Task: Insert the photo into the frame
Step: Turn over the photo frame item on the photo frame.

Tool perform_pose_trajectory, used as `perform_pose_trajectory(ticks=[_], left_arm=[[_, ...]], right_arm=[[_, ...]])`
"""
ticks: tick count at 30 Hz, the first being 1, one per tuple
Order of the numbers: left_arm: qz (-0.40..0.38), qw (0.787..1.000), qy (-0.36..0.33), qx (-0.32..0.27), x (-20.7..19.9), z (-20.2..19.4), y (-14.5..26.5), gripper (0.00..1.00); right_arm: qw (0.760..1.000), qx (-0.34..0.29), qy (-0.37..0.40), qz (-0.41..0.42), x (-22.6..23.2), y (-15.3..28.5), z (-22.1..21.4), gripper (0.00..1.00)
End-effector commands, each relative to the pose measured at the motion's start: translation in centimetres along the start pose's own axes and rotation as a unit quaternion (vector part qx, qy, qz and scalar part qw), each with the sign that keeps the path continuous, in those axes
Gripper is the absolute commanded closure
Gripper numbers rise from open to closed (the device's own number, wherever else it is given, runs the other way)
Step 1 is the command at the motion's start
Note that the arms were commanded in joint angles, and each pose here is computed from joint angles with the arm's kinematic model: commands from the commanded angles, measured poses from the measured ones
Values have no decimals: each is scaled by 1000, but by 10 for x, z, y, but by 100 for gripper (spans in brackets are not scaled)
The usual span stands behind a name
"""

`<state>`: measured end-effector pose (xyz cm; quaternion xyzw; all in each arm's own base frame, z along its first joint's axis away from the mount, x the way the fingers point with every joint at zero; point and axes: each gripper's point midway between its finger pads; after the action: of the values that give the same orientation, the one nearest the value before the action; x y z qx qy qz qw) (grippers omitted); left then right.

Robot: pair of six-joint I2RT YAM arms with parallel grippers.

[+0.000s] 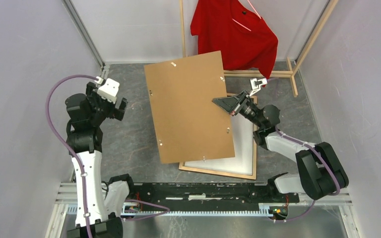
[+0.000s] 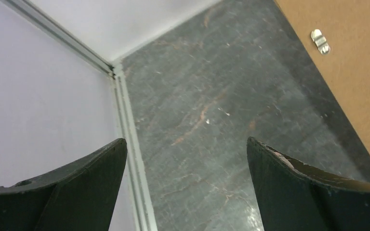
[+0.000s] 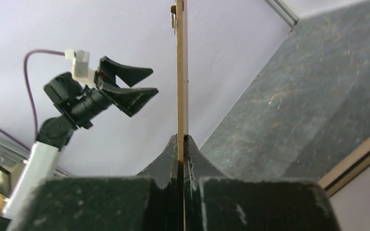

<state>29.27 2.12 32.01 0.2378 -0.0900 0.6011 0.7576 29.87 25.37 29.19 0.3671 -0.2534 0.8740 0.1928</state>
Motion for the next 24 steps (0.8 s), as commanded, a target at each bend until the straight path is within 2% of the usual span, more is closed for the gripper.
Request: perform_pose_trajectory(ticks=[1,8,14,19,24], left_arm=[[-62,998,-24,1,-31,-16,4,0],[-132,991,-29,-5,-61,-23,11,0],[-160,987,-19,16,-76,-47,4,0],[-203,979,3,37,-92,-60,-13,0],[-234,969,-12,74,-117,-69,-38,0]], right_arm=[[995,-62,-56,62,44,16,26,100],[991,-94,-94,15,28,37,21,100],[985,-86,-140,-49,-4,70,2,100],[979,-99,-148,-99,-31,112,-3,100],[971,-105,-157,-145,-56,147,-8,100]])
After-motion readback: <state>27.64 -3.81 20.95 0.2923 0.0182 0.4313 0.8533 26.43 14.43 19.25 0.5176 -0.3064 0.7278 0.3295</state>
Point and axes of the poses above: each gripper's point midway between its finger pads, its own y axis back along the fingers, its own x axis along the line the jaws close on, z = x × y, and after that the axes turned 1 degree about -y, right-handed
